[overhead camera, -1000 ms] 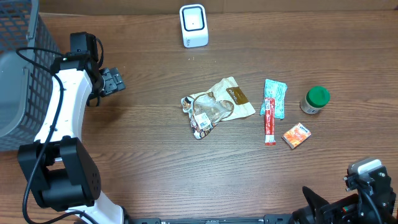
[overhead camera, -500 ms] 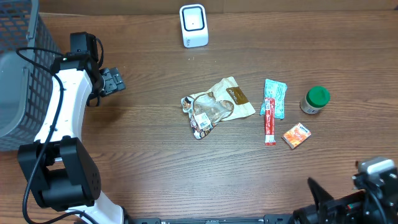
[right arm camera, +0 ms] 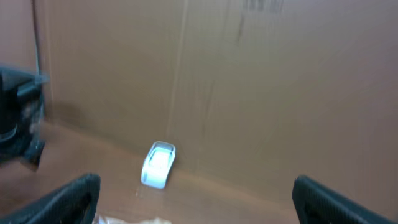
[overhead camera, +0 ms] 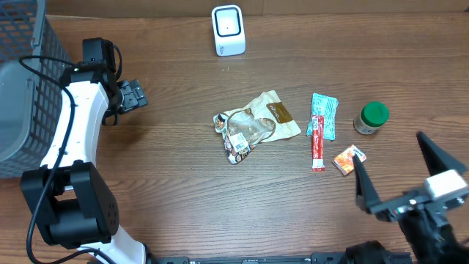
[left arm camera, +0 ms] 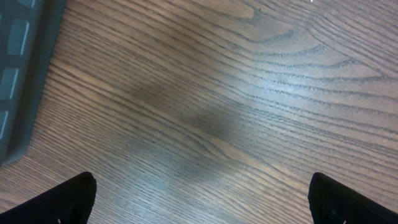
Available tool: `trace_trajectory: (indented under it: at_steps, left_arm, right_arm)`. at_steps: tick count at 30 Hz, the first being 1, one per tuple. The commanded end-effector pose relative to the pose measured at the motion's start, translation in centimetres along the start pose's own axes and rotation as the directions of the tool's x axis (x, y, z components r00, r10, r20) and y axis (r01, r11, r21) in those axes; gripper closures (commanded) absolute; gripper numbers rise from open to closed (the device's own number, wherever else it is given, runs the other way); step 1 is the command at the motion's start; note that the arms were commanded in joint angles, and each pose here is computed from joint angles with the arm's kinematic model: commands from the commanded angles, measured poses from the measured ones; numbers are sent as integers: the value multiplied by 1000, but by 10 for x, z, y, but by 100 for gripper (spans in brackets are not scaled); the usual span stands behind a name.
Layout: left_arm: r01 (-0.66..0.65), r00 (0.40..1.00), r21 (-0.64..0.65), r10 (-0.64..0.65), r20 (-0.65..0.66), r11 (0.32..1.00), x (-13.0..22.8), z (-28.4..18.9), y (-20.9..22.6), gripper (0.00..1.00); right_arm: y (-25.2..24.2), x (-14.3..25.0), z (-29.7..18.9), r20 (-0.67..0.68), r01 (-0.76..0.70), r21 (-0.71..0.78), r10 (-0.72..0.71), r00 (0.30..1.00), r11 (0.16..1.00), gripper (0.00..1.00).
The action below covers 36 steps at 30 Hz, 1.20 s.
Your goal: Scan the item barcode
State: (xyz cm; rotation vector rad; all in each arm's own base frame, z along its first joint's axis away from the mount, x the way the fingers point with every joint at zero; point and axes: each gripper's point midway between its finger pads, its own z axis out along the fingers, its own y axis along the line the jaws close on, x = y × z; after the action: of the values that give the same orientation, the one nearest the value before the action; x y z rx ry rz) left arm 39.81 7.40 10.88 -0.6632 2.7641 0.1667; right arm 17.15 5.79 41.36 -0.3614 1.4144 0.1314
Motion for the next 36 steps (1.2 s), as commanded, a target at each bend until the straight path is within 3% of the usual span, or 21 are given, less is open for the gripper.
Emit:
trace_trajectory:
  at_steps: [1, 7, 17, 24, 33, 36]
  left_arm:
    - [-20, 1000, -10, 20, 2, 1000, -1, 1, 2, 0]
    - [-20, 1000, -10, 20, 2, 1000, -1, 1, 2, 0]
    - [-20, 1000, -10, 20, 2, 1000, -1, 1, 2, 0]
    - [-20, 1000, -10, 20, 2, 1000, -1, 1, 2, 0]
    - [-20, 1000, -10, 20, 2, 1000, -1, 1, 2, 0]
    - [-20, 1000, -10, 20, 2, 1000, -1, 1, 2, 0]
  right_arm:
    - [9, 23, 10, 51, 15, -30, -13, 999, 999, 0]
    - [24, 57, 19, 231, 48, -56, -34, 972, 997, 0]
    - [42, 123, 24, 303, 71, -83, -43, 952, 994, 0]
    - [54, 183, 36, 138, 39, -145, -19, 990, 989, 0]
    - [63, 234, 36, -73, -18, -182, 5, 997, 983, 0]
    - [63, 236, 36, -84, -24, -181, 8, 996, 983, 0]
